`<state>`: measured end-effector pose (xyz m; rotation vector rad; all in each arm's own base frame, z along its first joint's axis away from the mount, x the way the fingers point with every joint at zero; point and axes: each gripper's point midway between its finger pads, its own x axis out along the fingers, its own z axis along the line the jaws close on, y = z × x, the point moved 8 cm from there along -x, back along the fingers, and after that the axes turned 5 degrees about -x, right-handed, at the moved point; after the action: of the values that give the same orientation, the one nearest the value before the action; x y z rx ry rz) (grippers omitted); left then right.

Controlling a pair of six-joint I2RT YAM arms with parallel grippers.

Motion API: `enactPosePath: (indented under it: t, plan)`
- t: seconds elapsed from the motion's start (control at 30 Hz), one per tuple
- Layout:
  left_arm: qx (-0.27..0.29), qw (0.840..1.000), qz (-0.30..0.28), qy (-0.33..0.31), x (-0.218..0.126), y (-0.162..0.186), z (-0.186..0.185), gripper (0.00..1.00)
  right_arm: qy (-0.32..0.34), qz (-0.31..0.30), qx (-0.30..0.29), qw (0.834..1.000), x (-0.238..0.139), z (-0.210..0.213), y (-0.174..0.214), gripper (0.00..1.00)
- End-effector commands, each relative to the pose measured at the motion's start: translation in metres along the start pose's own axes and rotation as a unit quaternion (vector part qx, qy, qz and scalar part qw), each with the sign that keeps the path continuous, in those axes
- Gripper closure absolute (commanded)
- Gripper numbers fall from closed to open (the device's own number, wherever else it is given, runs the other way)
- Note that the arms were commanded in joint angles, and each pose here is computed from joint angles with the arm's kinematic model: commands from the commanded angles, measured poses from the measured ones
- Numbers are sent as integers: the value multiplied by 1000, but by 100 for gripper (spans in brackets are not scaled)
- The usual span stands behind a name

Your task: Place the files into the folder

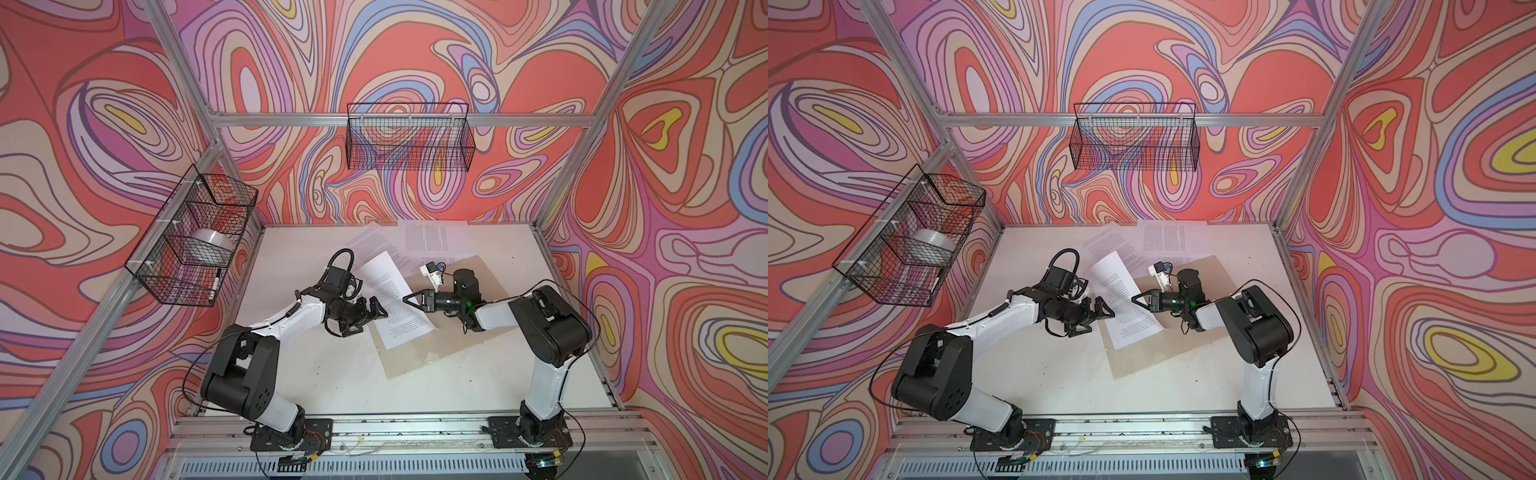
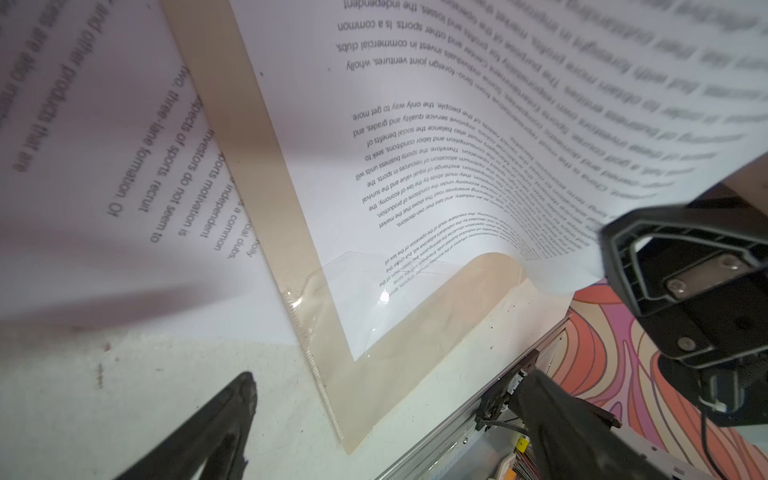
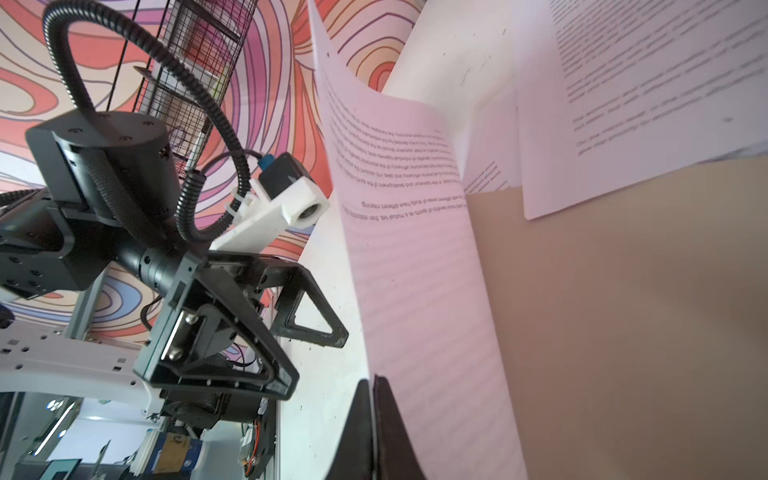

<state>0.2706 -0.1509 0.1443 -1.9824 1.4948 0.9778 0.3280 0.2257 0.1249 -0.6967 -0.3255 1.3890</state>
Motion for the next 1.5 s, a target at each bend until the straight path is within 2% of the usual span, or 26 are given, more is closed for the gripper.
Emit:
enactPosePath:
  t: [0.0,0.17,0.4,0.57,0.7,0.97,1.1,1.17,1.47]
  plan:
    - [2,1000,-9,-4,-6,-1,-2,0,-55,7,-19,998,4,12,-8,100]
    - [4,1000,-7,-3,-4,-3,-1,0,-50,23,19,998,5,5,-5,100]
    - [5,1000,-2,1,-1,-4,-1,0,58,80,-11,995,3,-7,-9,100]
    - [-2,1000,-3,7,1,-1,2,0,117,106,-29,987,-1,-13,-11,86]
    - [-7,1000,1,9,5,1,7,0,134,130,-36,982,-3,-16,-6,76]
    - [-11,1000,9,7,11,6,11,0,170,149,-55,972,-8,-22,-1,78]
    - [-15,1000,17,10,18,13,11,0,169,157,-59,971,-6,-25,-1,95]
    - [-13,1000,21,5,24,20,10,0,170,161,-56,971,-5,-28,1,100]
    - [-37,999,22,5,48,35,17,0,177,181,-71,965,-4,-29,-1,100]
